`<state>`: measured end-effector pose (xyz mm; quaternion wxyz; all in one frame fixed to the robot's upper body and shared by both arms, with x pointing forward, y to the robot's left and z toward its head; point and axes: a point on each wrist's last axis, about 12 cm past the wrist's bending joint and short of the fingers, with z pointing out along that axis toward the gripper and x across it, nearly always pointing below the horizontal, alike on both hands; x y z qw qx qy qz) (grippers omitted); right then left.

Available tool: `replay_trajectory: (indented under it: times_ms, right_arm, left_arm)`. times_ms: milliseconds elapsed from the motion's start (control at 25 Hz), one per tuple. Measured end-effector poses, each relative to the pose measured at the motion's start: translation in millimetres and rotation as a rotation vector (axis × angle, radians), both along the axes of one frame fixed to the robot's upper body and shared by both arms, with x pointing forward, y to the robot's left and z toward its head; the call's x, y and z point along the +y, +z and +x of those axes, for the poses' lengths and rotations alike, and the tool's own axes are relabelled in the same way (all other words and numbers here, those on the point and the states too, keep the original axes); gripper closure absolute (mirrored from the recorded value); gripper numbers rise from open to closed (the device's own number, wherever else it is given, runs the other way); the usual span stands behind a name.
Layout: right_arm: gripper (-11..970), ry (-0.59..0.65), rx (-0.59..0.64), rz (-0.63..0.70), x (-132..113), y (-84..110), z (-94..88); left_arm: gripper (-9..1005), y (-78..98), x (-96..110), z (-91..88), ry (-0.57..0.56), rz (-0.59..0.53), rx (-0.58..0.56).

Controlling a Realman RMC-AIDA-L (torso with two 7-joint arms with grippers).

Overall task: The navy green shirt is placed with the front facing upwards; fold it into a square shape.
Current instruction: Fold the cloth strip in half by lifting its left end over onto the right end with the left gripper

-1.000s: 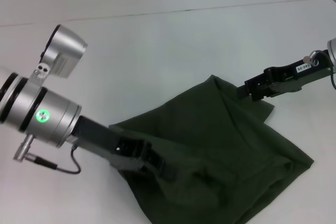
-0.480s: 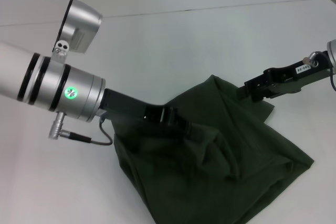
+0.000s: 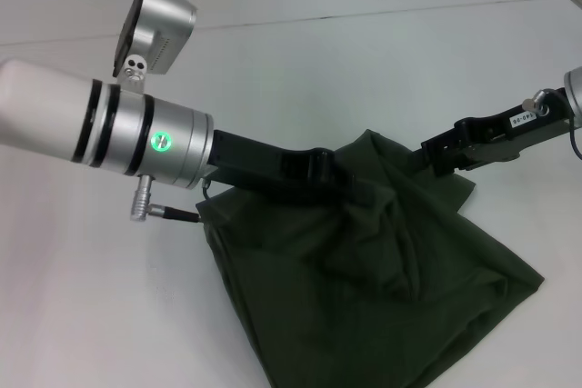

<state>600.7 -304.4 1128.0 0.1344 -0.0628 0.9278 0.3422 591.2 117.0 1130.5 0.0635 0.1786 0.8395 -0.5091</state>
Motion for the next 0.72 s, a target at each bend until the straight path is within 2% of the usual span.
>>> replay_trajectory:
  times_ms: [520,720]
  right_arm:
    - [389,-0.005,0.002,-0.001,-1.3,-0.6,-0.5]
    - [389,-0.006,0.001,-0.001,-1.2,-0.8,-0.5]
  left_arm:
    - [911,-8.7,-10.0,17.1,0.175,-0.036,-0.049]
    - [899,-20.5,-13.9,17.3,0.227,-0.032,-0.039]
